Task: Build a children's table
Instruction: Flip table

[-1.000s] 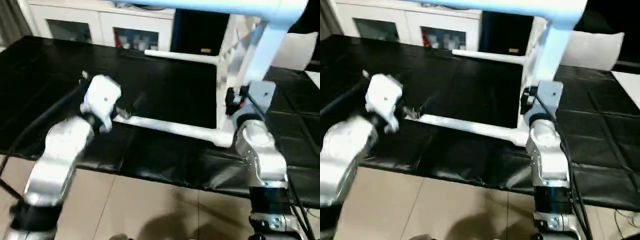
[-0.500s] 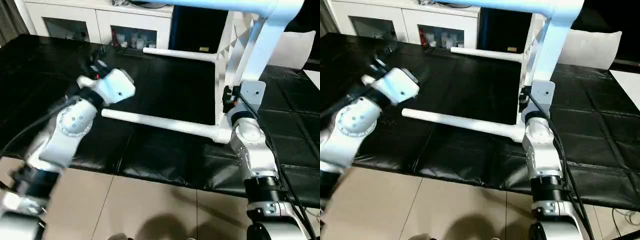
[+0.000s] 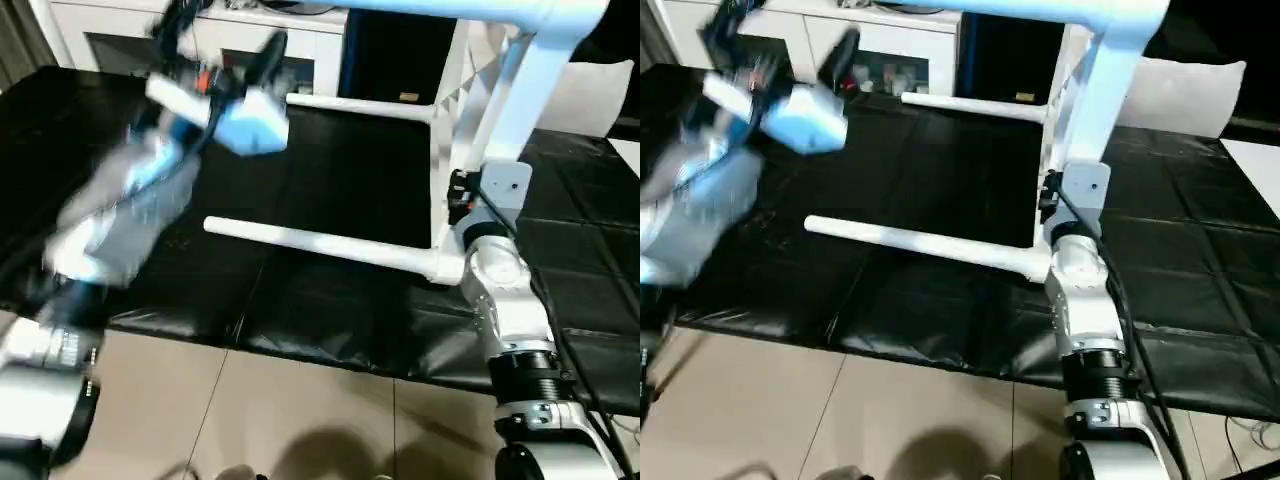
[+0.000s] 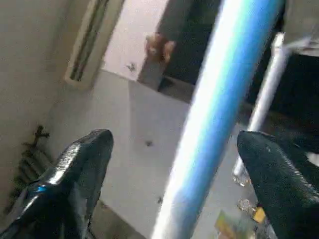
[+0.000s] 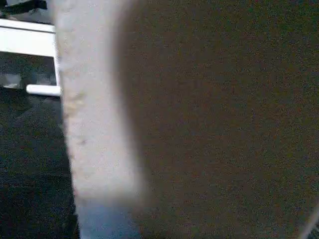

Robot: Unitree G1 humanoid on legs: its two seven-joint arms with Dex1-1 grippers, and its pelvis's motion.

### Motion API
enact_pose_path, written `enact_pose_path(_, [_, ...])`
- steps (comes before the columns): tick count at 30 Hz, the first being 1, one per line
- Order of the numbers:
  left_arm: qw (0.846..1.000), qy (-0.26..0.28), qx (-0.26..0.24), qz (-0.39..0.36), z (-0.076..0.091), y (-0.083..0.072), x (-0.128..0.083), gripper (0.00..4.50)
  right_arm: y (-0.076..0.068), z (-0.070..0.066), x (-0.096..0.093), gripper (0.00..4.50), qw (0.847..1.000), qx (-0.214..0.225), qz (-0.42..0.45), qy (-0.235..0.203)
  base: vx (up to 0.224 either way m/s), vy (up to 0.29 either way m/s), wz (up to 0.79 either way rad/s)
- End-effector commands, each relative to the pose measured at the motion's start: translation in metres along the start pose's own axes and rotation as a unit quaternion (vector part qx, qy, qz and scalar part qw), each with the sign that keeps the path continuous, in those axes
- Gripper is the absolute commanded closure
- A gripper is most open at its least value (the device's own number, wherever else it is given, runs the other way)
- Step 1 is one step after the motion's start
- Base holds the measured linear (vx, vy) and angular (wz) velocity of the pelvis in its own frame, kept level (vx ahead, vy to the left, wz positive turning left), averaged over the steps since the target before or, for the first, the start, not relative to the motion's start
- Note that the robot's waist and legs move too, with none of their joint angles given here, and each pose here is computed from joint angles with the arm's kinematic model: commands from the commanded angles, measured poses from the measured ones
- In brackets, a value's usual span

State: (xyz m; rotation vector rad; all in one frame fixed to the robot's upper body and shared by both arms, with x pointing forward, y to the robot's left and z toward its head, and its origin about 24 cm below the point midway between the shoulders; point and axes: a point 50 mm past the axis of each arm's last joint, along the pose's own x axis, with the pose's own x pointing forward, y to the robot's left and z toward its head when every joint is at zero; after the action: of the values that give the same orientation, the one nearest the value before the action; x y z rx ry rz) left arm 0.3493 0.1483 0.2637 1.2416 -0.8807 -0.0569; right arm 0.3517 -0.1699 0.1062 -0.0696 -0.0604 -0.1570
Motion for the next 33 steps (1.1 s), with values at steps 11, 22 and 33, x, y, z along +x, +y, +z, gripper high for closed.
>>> enact_pose_path(11, [0.998,0.044,0.032,-0.016,-0.024,0.01,0.024,0.18,0.001,0.035,0.002,2.55,0.994,-0.057,0.036,-0.081,0.0,0.0,0.0])
enact_pose_path(22, [0.999,0.042,0.014,-0.028,-0.029,0.011,0.031,0.97,-0.005,0.057,0.008,2.55,0.989,-0.091,0.045,-0.105,0.0,0.0,0.0])
enact_pose_path(33, [0.995,0.069,-0.047,-0.053,-0.039,0.006,0.017,2.05,-0.031,0.104,0.021,2.55,0.964,-0.211,0.063,-0.149,0.0,0.0,0.0])
